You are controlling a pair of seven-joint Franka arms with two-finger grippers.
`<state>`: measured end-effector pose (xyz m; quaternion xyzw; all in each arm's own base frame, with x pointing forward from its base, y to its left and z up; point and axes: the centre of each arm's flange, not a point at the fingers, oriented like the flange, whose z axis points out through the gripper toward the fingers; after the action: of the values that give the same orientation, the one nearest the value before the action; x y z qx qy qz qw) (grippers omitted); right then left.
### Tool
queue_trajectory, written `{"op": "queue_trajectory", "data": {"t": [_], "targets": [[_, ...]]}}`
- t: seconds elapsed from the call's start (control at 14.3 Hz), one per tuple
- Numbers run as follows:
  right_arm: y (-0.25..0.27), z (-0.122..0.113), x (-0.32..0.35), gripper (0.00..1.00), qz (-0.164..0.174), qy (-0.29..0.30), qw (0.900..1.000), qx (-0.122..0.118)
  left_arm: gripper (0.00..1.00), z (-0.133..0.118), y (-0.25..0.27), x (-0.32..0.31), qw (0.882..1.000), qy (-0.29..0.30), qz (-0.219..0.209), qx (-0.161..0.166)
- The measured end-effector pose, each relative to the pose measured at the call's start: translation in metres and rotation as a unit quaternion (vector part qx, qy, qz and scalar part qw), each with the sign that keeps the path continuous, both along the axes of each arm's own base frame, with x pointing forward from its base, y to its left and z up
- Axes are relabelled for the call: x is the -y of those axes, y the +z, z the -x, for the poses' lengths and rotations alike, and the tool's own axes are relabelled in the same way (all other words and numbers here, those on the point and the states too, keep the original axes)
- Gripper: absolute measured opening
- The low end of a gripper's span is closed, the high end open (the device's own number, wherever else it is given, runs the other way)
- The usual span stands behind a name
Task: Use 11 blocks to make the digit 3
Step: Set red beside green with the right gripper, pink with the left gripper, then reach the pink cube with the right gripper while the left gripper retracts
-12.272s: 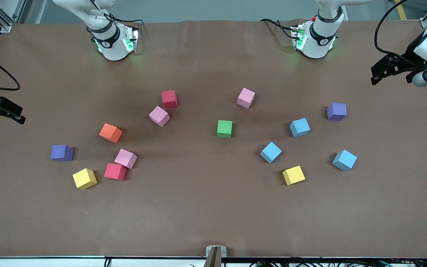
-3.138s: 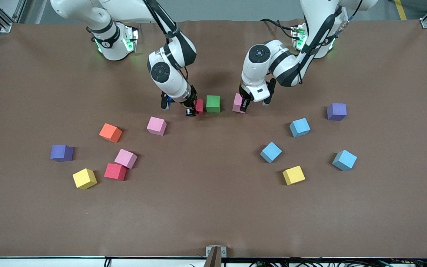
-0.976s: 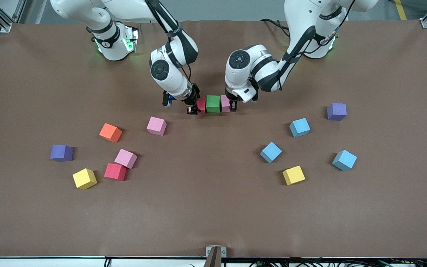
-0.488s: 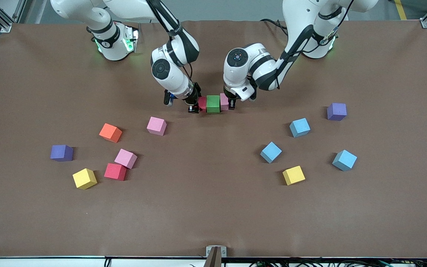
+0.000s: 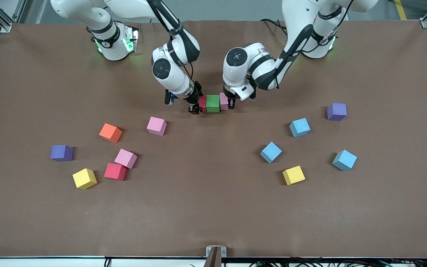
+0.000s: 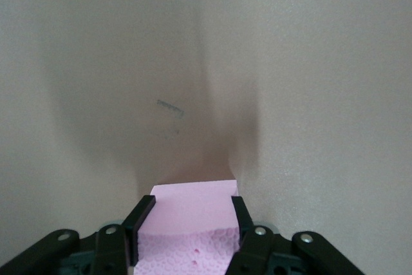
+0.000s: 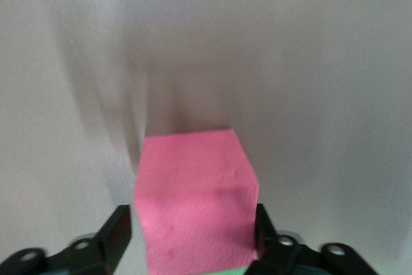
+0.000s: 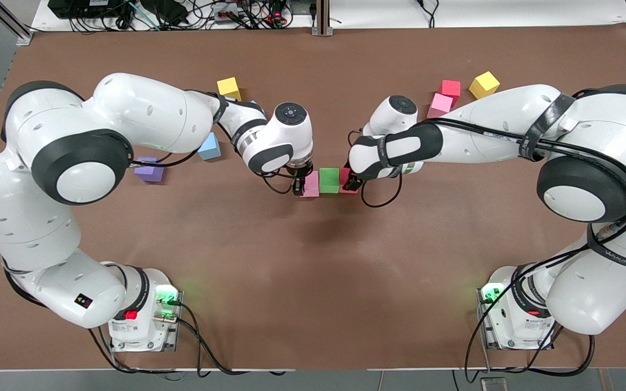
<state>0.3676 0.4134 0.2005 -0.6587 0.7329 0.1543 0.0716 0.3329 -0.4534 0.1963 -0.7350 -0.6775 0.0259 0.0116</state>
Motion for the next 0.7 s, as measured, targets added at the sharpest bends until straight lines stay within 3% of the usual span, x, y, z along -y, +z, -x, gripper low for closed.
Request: {"op": "queue_trajectory", "data": {"t": [0.07,0.35,0.42,0.7], "targets": [[0.003,-0.001,-0.003,0.99,-0.003,0.001,1.000,-0.002,0.58,0.000,0.000,0.001,1.000,-0.001,-0.003,-0.002],[0.015,-0.008,-0.006,1.00,-0.012,-0.001,1.000,0.005,0.96,-0.005,0.007,0.008,1.000,-0.002,-0.015,-0.006],[0.021,-0.013,-0.004,1.00,-0.016,-0.005,1.000,0.010,1.00,-0.007,0.010,0.010,1.000,-0.002,-0.018,-0.006],[0.077,-0.048,0.025,1.00,-0.038,-0.012,0.999,0.010,1.00,-0.015,0.026,0.021,0.999,-0.004,-0.035,-0.011]]}}
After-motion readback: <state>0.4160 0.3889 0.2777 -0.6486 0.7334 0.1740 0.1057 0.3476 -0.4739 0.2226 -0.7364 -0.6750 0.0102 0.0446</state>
